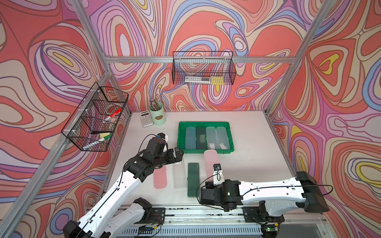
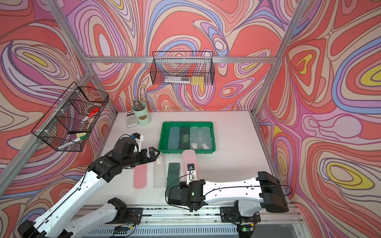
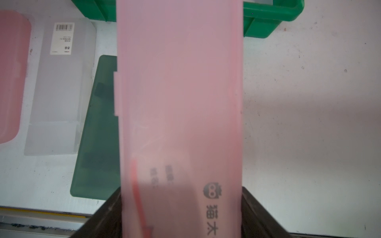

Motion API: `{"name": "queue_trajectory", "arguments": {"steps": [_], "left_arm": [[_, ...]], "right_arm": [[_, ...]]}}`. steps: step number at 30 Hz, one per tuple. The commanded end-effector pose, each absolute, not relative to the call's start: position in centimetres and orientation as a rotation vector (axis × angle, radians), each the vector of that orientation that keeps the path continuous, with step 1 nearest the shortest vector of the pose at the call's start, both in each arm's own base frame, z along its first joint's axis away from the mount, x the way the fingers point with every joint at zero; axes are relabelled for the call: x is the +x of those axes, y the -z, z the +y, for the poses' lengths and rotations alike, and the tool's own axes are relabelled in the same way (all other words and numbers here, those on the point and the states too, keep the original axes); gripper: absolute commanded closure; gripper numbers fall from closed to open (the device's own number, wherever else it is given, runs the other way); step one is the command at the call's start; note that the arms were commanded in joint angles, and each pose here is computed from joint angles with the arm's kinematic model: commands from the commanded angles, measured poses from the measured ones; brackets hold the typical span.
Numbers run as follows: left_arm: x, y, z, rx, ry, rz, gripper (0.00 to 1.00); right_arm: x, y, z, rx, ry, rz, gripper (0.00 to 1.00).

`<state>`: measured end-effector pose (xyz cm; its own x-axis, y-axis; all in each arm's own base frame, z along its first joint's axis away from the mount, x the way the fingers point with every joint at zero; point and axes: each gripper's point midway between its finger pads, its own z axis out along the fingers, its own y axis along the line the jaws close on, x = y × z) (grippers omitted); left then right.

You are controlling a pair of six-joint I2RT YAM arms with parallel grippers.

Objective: Put the pencil case into the storage box
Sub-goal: Pick up the pencil case from the center of the board, then place the pencil case at the storage box.

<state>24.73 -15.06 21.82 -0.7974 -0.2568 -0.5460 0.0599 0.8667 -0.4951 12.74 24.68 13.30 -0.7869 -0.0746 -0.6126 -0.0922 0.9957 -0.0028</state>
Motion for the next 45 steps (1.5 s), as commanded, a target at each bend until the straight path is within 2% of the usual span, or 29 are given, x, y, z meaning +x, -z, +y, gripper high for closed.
{"name": "queue_trajectory", "arguments": {"steps": [1,9,16,20,26,31,40,45], "left_arm": [[24.8,-23.3,-14.9,-0.114,0.646,2.378,0.01],[28.2,-26.8,-17.8,-0.070,0.743,2.318,0.01],[32.4,-29.3,-21.9,-0.053,0.889,2.267,0.01],[34.7,-28.7,-23.4,-0.050,0.915,2.264,0.01],[36.2,-26.9,-24.5,0.039,0.867,2.313,0.01],[36.9,-24.3,-23.5,0.014,0.848,2.358,0.01],[36.1,-21.3,-21.0,-0.088,0.858,2.383,0.01],[35.9,-20.1,-19.9,-0.127,0.874,2.399,0.01]], "right_arm": [[13.5,-15.9,24.6,-0.104,-0.084,2.399,0.28],[15.9,-19.8,24.7,0.005,-0.187,2.377,0.30],[22.6,-21.0,23.6,0.061,-0.256,2.373,0.29],[27.7,-20.9,22.9,0.041,-0.299,2.390,0.29],[33.9,-18.9,20.5,0.028,-0.225,2.478,0.27],[38.1,-15.3,19.2,0.021,-0.192,2.540,0.28],[40.5,-10.6,17.6,0.028,-0.036,2.624,0.30],[40.7,-9.6,17.2,0.045,-0.009,2.636,0.30]]}}
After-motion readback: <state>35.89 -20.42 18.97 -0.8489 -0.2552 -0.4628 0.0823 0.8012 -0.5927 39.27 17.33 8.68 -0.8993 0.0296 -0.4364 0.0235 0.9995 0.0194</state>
